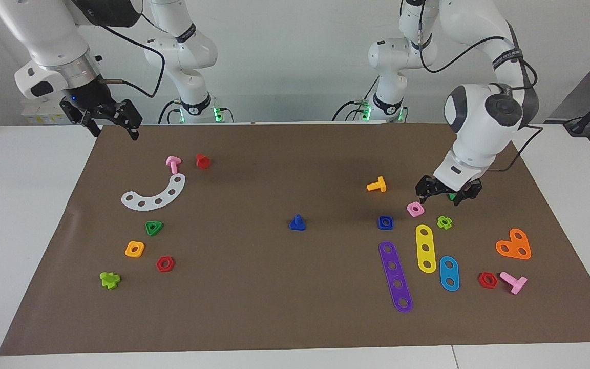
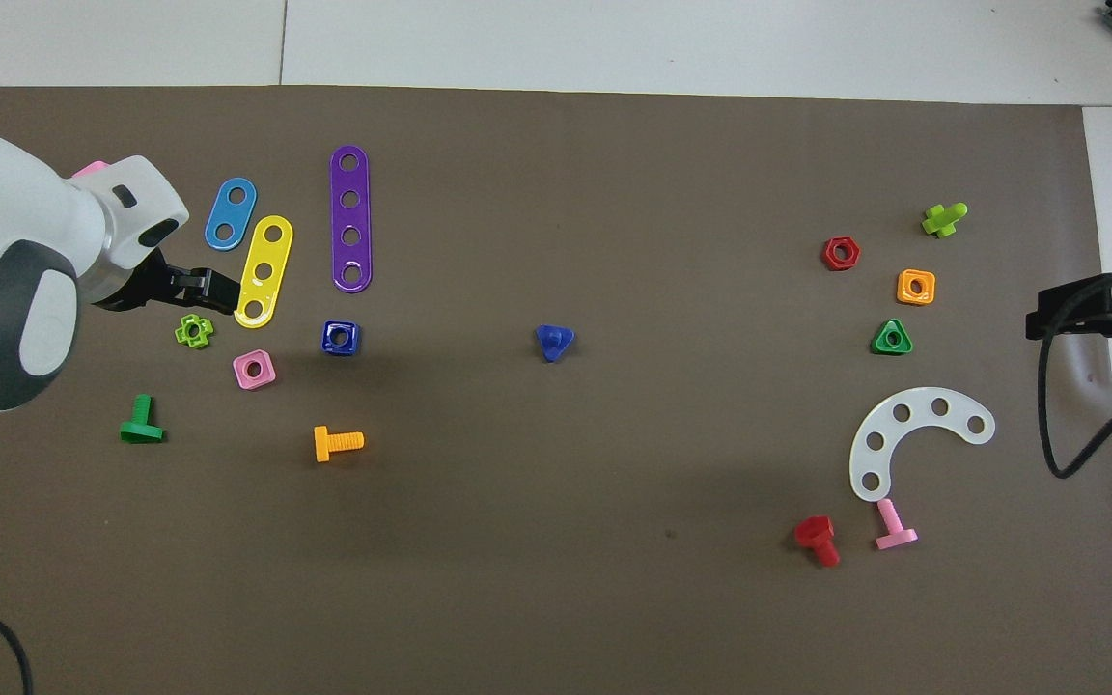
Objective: Unscrew and place screws in storage area
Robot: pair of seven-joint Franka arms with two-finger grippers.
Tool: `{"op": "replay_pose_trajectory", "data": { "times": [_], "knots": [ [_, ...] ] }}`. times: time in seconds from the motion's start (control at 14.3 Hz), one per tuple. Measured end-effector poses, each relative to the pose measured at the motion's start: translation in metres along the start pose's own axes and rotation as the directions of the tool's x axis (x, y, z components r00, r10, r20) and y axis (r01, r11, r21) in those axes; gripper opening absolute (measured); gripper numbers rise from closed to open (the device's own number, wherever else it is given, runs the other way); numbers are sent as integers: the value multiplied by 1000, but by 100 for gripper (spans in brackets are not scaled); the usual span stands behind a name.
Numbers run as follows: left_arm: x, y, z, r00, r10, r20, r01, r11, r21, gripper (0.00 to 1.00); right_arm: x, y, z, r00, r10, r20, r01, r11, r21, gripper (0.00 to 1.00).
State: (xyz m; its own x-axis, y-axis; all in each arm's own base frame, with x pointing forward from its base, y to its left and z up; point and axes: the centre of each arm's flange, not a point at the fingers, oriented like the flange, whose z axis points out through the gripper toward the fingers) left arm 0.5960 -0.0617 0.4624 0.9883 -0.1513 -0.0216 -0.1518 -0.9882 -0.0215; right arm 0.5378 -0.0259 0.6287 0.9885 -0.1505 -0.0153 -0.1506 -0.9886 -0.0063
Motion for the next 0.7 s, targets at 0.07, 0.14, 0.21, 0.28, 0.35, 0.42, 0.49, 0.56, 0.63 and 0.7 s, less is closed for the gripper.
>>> {"op": "replay_pose_trajectory", "data": {
  "times": [0.07, 0.14, 0.21, 0.28, 0.35, 0.42, 0.49, 0.56, 0.63, 0.7],
  "knots": [
    [-3, -1, -15, 1000, -2, 17, 2, 1000, 1, 100, 0, -1, 0, 1000, -3, -1, 3, 1000, 0, 100],
    [-4, 0, -34, 999, -2, 32, 2, 1000, 1, 100, -1, -3, -1, 1000, -8, -2, 8, 1000, 0, 100],
    [-5, -1, -53, 999, -5, 42, 4, 1000, 1, 100, -1, -4, 0, 1000, -17, -1, 17, 1000, 1, 100],
    [-6, -3, -70, 999, -8, 46, 8, 1000, 2, 100, 0, -8, 2, 1000, -27, -8, 27, 1000, 5, 100],
    [-8, -4, -84, 999, -11, 41, 11, 1000, 3, 100, 1, -18, 6, 999, -42, -23, 42, 999, 12, 100],
    [-10, -5, -95, 999, -13, 30, 13, 1000, 3, 100, 1, -36, 11, 998, -49, -30, 49, 999, 14, 100],
    [-12, -5, -103, 1000, -15, 18, 15, 1000, -3, 100, 1, -58, 16, 998, -46, -39, 46, 999, 16, 100],
    [-15, -3, -109, 1000, -18, 9, 18, 1000, -23, 100, 1, -83, 23, 998, -49, -49, 50, 999, 19, 100],
    [-16, -1, -113, 1000, -21, 3, 21, 999, -42, 100, 4, -109, 32, 997, -57, -59, 59, 998, 22, 100],
    [-17, 0, -116, 1000, -22, -1, 22, 998, -54, 100, 8, -136, 44, 996, -58, -75, 60, 998, 27, 100]
  ]
}}
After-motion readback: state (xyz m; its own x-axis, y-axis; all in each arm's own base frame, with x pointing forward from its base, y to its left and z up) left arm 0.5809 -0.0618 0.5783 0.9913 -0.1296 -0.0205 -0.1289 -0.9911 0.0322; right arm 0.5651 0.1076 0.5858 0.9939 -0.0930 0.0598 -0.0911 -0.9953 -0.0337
